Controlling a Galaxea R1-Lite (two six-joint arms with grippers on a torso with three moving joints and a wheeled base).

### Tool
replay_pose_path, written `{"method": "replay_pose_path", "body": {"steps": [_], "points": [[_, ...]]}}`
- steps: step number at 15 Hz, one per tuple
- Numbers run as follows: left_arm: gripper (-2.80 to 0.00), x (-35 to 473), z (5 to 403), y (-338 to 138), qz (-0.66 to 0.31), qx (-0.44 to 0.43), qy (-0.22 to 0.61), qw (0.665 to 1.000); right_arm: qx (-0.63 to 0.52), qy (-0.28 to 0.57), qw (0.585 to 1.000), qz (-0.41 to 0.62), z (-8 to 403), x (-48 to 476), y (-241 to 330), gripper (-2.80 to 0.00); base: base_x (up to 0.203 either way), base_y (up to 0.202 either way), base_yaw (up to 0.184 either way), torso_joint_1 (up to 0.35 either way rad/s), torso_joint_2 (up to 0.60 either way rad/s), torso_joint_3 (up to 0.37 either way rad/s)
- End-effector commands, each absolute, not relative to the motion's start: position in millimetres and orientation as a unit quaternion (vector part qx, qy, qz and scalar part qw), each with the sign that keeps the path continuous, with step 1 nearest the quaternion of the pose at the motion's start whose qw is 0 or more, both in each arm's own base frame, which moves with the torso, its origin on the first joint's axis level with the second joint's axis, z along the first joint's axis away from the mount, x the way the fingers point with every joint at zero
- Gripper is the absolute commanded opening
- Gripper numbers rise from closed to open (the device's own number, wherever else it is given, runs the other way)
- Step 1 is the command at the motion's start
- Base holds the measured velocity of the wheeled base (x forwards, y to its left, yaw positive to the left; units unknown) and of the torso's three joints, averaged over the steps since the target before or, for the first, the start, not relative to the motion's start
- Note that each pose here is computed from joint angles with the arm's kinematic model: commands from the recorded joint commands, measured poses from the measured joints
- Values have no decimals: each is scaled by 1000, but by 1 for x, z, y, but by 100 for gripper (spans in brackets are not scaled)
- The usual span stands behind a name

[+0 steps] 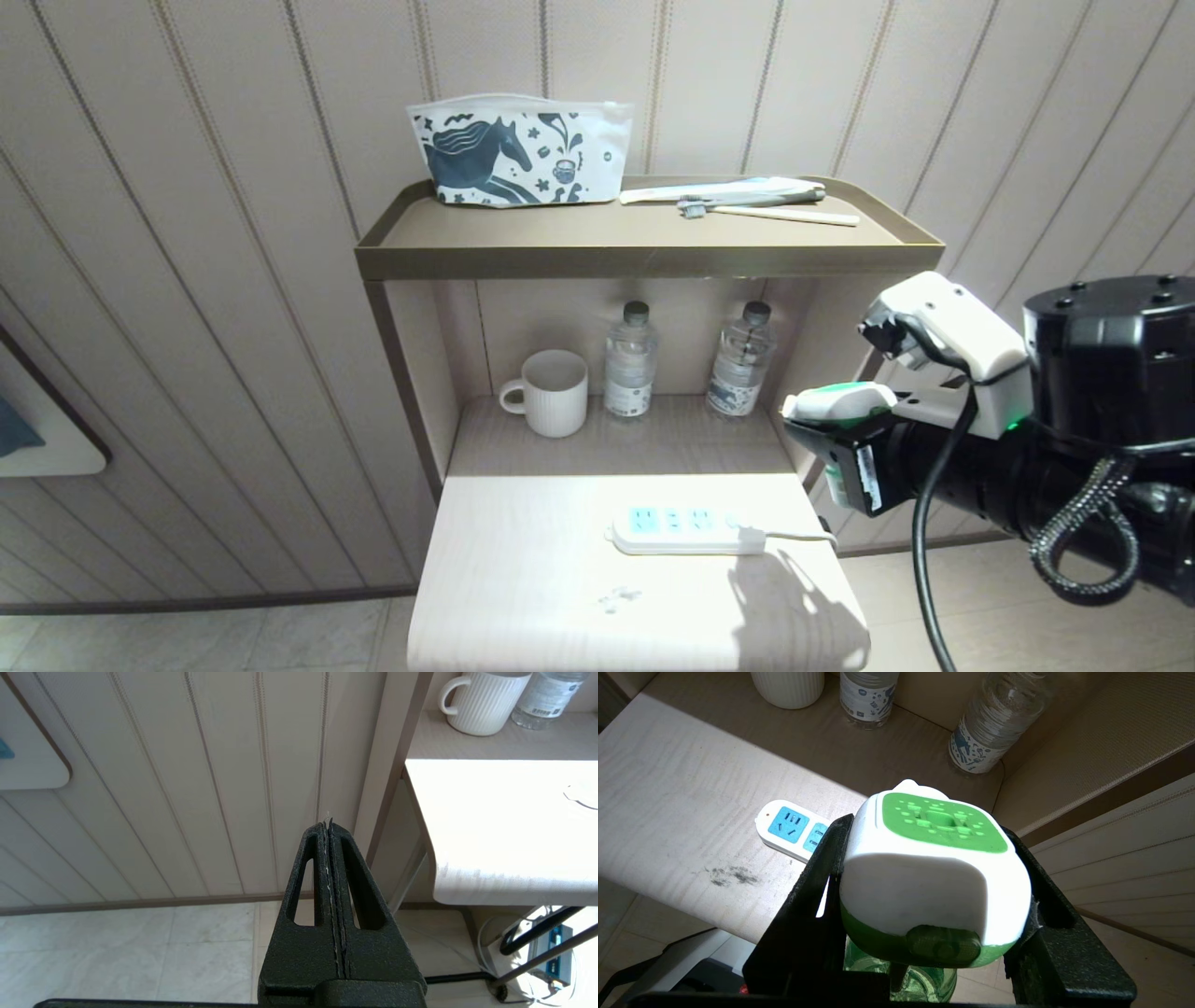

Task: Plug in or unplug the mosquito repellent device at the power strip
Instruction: Place the mosquito repellent liquid on the table

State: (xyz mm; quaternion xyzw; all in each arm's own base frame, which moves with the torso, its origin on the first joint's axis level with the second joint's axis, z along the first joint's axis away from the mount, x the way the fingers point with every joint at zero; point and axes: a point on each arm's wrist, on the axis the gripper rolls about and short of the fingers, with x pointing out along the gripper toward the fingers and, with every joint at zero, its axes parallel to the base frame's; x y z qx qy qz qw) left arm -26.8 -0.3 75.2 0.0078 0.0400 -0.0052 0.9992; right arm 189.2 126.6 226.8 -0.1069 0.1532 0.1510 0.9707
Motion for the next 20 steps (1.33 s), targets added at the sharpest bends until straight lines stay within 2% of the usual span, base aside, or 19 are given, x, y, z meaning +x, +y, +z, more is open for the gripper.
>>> {"method": "replay_pose_path", "body": {"steps": [1,2,20], "points": [[-280,-25,77,0,-4,10,15,1000,-106,151,971,150,227,189,127,-280,0,0,0,0,0,0],[-280,-23,77,0,-2,8,-3,1000,-104,150,972,150,228,189,126,-280,0,0,0,0,0,0],[-280,-23,75,0,-4,3,2,1000,-104,153,972,147,226,190,126,-280,0,0,0,0,0,0]]}}
